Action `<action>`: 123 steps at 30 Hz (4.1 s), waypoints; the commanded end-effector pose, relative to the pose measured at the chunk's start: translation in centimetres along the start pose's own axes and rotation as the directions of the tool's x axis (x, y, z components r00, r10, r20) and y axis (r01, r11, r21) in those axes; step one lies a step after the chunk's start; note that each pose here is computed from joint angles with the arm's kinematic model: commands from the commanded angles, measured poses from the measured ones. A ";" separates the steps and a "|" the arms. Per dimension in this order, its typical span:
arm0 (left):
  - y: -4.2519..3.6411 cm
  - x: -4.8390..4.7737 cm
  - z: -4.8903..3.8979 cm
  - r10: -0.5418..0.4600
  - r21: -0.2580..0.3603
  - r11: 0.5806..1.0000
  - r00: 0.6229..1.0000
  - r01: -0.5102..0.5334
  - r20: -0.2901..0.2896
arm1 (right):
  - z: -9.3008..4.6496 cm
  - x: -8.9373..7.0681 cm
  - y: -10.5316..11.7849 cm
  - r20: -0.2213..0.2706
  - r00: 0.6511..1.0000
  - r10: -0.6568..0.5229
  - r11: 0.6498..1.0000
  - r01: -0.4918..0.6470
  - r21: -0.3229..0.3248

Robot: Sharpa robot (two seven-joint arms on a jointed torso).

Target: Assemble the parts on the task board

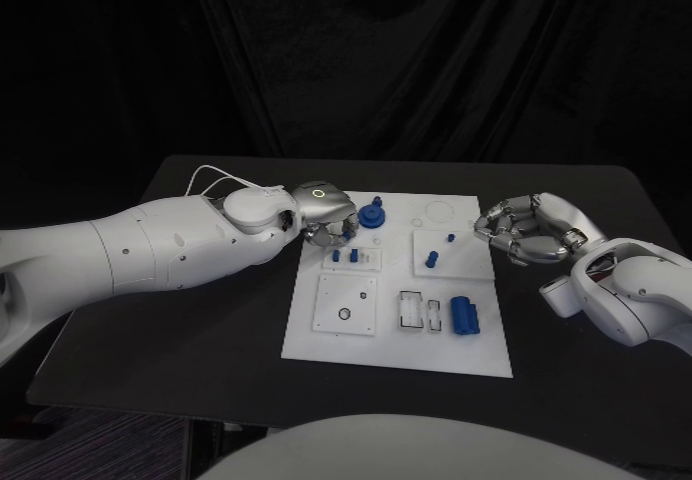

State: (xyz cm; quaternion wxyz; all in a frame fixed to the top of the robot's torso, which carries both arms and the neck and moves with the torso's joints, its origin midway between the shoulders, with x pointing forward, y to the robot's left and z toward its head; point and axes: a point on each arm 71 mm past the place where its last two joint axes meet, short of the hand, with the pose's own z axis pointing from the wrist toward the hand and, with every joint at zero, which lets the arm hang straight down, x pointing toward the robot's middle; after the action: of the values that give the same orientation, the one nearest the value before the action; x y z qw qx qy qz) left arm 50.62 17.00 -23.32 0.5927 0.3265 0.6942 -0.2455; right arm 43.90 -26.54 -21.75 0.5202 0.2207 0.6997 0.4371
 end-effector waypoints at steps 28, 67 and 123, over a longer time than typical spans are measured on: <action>-0.47 0.35 0.76 -0.001 -0.005 1.000 1.000 0.001 -0.010 | 0.1 0.3 -0.1 -0.023 1.000 0.002 1.000 -0.002 0.022; 0.19 1.30 0.64 -0.010 -0.044 0.999 0.998 0.007 -0.060 | 0.2 0.6 -0.2 -0.041 0.999 0.006 0.999 -0.005 0.034; 3.90 -1.20 -11.68 -0.916 0.355 0.024 -0.122 0.935 0.381 | 3.6 -3.4 5.4 -0.232 0.829 -0.508 0.843 0.534 0.064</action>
State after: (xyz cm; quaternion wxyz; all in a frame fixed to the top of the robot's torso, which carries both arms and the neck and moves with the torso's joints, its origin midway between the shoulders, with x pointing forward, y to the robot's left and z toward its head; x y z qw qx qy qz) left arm 45.77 27.47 -20.35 0.5610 -0.1205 0.6449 -0.5049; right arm 47.72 -24.64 -14.74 0.5425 0.0775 0.7573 0.3552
